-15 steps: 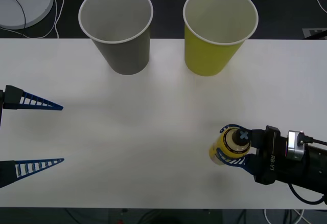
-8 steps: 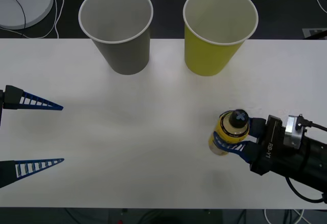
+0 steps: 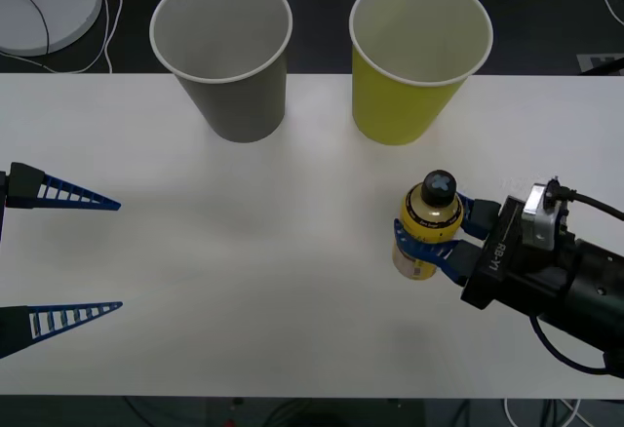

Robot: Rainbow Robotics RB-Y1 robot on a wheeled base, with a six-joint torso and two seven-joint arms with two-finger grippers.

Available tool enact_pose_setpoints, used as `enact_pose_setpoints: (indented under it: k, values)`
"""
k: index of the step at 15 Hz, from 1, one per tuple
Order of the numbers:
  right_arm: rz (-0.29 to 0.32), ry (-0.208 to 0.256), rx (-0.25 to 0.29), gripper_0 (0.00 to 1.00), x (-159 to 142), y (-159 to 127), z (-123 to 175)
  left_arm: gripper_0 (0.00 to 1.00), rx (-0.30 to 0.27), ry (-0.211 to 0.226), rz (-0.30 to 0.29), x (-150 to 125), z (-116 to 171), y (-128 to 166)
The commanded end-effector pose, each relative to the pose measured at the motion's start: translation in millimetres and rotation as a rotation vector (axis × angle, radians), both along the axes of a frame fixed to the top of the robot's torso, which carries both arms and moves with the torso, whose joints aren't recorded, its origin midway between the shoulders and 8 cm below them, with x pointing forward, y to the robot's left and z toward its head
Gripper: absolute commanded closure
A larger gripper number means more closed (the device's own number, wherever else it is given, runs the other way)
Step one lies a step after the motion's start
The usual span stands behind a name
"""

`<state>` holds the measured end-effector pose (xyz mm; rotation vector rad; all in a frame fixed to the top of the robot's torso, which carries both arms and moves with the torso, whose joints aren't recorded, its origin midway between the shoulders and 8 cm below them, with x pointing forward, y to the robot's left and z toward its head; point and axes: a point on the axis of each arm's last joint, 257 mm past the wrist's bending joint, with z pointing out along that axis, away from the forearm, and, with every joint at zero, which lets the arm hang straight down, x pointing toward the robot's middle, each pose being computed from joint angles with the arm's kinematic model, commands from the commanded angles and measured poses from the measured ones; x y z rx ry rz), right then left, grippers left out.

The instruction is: Put the can into the green bin and the plastic bottle into the gray bin

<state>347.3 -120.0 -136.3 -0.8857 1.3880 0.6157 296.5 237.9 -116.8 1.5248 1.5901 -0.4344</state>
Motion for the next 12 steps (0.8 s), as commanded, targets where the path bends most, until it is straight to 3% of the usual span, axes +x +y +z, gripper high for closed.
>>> enact_pose_setpoints:
  k: [1,8,12]
  values:
    - [-0.024,0.013,-0.008,1.0,3,5,13,0.0,0.0,0.0,0.0,0,0,0]
    - [-0.087,0.017,-0.067,1.0,15,3,31,0.0,0.0,0.0,0.0,0,0,0]
    - [-0.115,0.025,-0.054,1.0,22,1,35,0.0,0.0,0.0,0.0,0,0,0]
